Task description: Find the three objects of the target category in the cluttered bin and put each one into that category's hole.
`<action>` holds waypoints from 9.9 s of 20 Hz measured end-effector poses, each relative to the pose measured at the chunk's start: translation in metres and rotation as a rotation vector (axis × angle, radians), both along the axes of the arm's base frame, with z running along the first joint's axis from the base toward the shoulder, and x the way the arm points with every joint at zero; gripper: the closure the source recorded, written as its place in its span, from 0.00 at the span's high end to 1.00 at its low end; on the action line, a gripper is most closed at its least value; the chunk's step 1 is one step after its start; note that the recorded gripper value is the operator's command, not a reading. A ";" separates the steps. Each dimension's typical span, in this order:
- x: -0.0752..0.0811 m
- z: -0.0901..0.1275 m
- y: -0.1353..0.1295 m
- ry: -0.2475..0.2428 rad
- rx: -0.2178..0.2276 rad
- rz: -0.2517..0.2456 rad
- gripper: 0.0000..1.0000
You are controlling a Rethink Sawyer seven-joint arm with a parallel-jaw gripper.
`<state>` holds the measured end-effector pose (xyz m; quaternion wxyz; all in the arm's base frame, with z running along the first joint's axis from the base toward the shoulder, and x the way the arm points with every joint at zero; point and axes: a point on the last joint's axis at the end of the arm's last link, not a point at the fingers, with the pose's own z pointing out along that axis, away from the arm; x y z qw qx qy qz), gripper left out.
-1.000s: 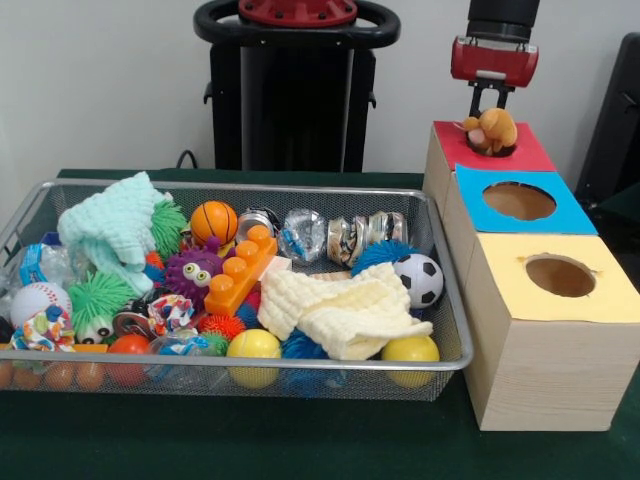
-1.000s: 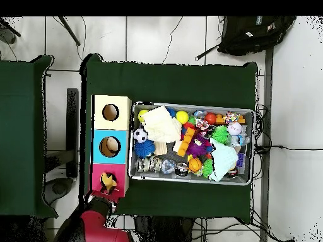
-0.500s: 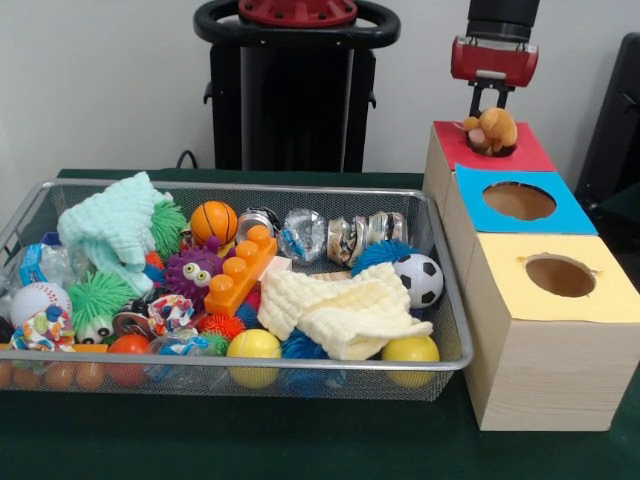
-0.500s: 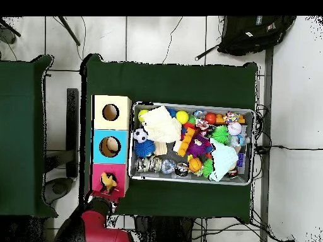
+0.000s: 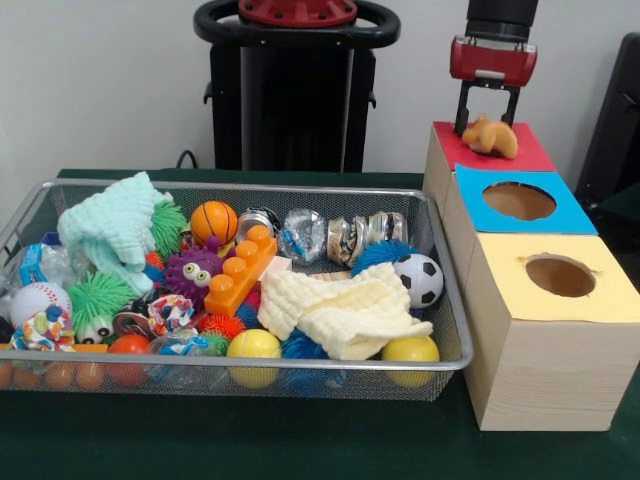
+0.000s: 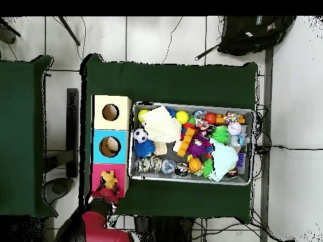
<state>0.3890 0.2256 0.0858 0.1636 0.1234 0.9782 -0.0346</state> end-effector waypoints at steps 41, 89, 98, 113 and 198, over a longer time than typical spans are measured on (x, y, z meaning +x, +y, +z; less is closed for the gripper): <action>-0.023 0.025 0.014 0.124 0.063 0.004 0.00; -0.006 0.008 0.013 0.185 0.073 -0.016 0.00; 0.009 0.011 0.011 0.219 0.085 -0.033 0.00; 0.056 0.038 0.019 0.166 0.087 -0.027 0.00; 0.073 0.028 0.006 0.175 0.053 0.038 0.00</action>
